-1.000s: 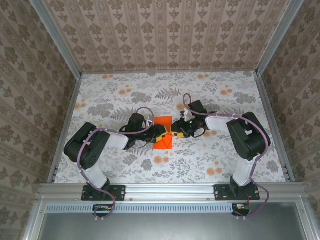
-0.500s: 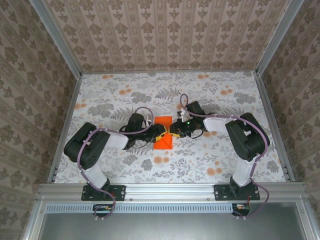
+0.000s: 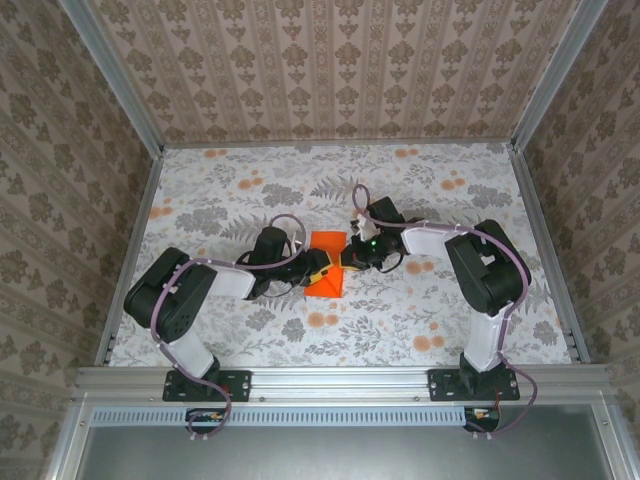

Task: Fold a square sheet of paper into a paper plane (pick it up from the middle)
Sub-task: Fold the triangle a second time at the center of the table.

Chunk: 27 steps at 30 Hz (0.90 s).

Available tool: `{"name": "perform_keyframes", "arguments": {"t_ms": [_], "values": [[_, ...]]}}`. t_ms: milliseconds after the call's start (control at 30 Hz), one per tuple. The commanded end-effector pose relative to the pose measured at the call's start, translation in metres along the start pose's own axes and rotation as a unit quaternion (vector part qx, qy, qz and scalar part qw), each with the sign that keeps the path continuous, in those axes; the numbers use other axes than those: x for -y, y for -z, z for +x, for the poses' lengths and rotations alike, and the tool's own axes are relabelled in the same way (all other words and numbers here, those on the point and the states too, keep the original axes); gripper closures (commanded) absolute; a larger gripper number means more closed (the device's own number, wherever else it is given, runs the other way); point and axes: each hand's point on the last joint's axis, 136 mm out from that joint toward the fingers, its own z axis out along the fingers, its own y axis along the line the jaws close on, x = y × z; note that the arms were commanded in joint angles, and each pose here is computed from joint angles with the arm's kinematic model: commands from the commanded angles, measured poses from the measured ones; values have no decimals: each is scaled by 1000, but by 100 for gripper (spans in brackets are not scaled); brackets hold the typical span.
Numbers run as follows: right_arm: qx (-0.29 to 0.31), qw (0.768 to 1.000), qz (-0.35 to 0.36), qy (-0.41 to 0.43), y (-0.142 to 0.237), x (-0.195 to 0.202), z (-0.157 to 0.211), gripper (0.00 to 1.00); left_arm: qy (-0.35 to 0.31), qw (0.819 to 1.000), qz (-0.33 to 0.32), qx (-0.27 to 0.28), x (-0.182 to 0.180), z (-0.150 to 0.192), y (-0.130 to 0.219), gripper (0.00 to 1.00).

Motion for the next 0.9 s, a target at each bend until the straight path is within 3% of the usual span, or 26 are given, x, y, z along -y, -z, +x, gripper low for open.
{"name": "perform_keyframes", "arguments": {"t_ms": [0,867], "values": [[-13,1000,18,18,-5,6,0,97,-20,1000,-4,0,6,-2,3,58],[-21,999,40,29,-12,14,-7,97,-36,999,-19,-23,8,-2,-12,60]]}}
